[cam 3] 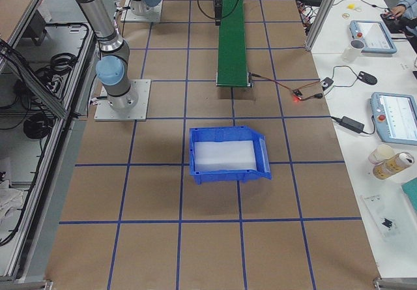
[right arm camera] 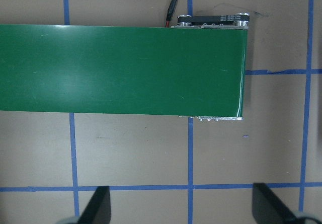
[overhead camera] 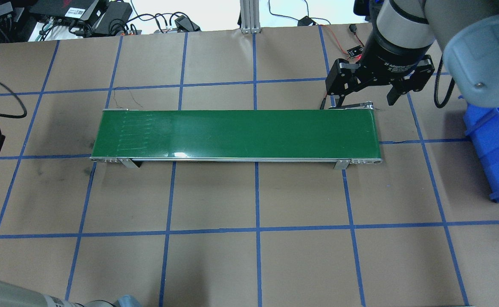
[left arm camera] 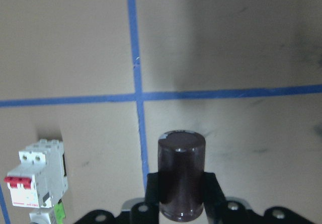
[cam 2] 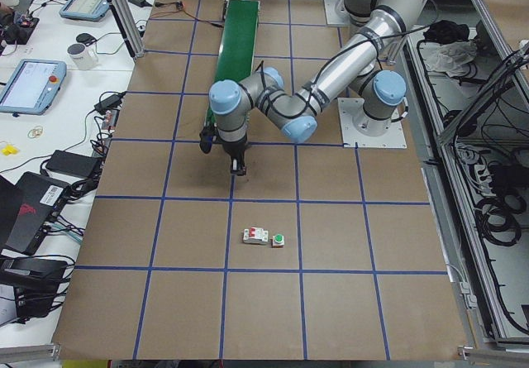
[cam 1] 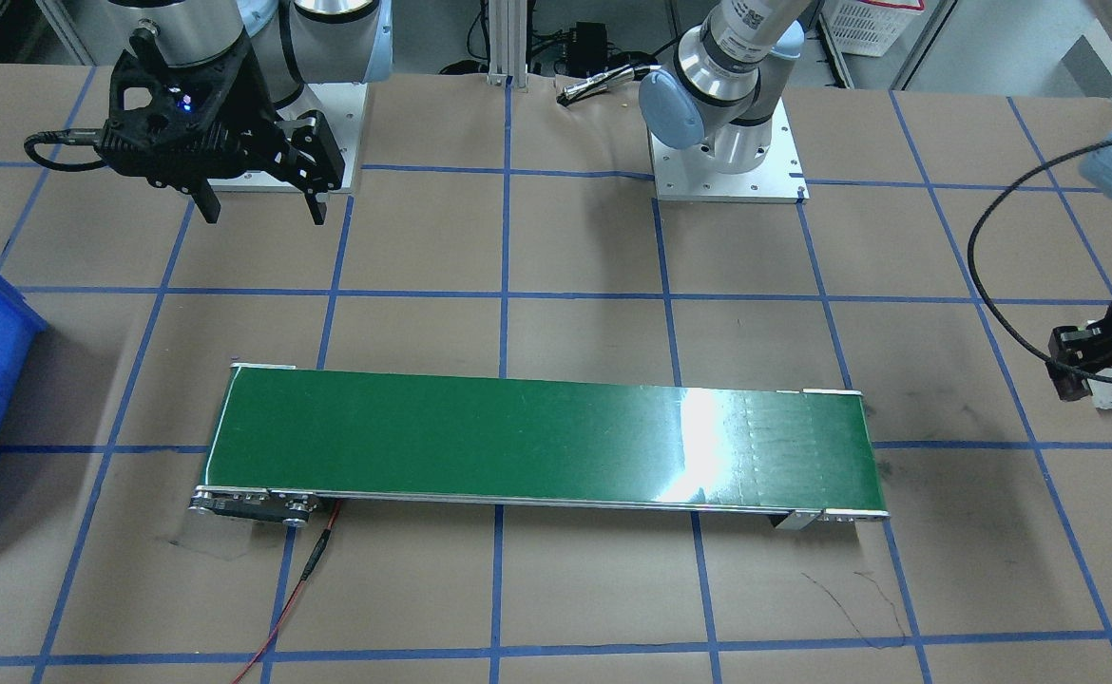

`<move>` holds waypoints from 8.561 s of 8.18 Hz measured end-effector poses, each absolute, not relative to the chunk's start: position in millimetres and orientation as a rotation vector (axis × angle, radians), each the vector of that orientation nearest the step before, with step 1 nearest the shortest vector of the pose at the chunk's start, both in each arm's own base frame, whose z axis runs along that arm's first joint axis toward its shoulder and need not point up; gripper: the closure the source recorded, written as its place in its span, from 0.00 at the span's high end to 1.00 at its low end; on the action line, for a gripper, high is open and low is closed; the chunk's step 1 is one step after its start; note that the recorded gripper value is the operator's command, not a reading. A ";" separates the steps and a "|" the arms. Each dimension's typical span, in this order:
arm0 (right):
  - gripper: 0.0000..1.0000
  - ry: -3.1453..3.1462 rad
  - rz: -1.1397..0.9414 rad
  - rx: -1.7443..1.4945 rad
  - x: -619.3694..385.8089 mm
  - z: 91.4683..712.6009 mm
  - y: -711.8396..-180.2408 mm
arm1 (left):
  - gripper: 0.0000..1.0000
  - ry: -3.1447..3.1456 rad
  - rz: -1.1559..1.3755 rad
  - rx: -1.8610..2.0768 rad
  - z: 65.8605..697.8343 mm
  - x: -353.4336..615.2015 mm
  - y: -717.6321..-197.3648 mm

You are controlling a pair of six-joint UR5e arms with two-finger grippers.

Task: Move capacitor from left to right
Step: 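Carry the capacitor with the left gripper over the near end of the conveyor, then release the capacitor onto the green belt and raise the left gripper, then hold the right gripper open above the belt while the capacitor rides toward it, then lower the right gripper onto the capacitor on the belt and grasp it, then carry the capacitor with the right gripper over the blue bin and release it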

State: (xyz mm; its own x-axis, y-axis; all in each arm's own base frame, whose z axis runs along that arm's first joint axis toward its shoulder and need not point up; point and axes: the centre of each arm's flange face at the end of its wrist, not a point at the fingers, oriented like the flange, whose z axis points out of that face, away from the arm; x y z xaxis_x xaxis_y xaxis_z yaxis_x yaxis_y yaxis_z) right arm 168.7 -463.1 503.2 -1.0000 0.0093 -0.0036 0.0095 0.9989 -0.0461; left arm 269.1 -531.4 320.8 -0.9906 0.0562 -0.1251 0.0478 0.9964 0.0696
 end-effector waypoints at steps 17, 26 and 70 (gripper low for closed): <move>1.00 3.153 -0.069 -0.007 167.0 502.6 -463.2 | 1.00 3.138 0.099 0.083 276.6 39.7 -601.5; 1.00 3.150 -0.032 -0.056 167.0 485.1 -478.1 | 1.00 3.089 -0.127 0.156 434.7 -17.3 -525.9; 0.38 2.994 0.066 0.066 164.5 260.0 -575.4 | 1.00 3.143 -0.102 0.036 382.9 -96.7 -539.9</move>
State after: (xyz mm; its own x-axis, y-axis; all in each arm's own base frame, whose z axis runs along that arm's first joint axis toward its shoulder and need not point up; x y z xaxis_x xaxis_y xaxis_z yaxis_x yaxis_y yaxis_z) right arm 164.5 -575.4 260.0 -0.9883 0.0468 -0.1449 0.0404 0.9981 0.0469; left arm -96.7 -539.9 382.9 -0.9997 0.0232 0.0030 0.0229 0.9976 -0.0649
